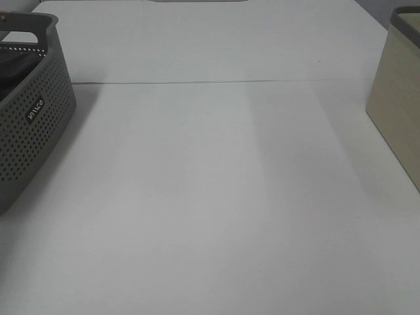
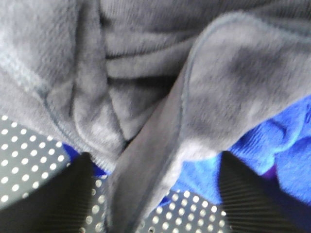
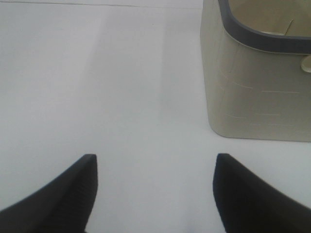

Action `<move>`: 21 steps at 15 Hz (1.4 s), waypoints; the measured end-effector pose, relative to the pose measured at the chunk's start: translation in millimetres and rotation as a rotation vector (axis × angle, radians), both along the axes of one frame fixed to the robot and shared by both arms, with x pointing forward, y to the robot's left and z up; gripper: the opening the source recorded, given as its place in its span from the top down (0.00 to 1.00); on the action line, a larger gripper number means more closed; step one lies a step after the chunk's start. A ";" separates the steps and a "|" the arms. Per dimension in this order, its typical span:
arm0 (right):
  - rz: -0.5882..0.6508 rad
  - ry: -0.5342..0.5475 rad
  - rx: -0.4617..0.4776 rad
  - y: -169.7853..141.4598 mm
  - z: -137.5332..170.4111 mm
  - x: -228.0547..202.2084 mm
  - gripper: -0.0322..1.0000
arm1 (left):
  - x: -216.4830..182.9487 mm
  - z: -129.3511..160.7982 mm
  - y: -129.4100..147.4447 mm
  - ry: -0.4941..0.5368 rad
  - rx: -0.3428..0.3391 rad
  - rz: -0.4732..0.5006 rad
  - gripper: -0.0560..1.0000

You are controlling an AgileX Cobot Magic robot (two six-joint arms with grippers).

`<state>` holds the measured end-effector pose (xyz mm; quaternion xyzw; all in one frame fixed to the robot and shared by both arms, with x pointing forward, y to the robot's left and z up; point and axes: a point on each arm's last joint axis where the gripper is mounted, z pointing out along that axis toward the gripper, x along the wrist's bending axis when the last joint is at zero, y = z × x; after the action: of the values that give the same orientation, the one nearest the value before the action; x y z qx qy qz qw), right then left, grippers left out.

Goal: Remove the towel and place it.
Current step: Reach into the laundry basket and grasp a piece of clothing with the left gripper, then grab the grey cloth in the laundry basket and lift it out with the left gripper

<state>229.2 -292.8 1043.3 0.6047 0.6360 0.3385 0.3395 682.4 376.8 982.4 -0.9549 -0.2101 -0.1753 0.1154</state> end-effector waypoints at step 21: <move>0.000 0.000 0.000 0.0 0.0 0.0 0.33 | -2.3 11.4 0.3 -0.030 0.004 0.018 0.95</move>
<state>229.2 -292.8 1043.3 0.6047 0.6360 0.3385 0.3395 680.1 377.1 993.8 -0.9500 -0.2200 -0.1888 0.1157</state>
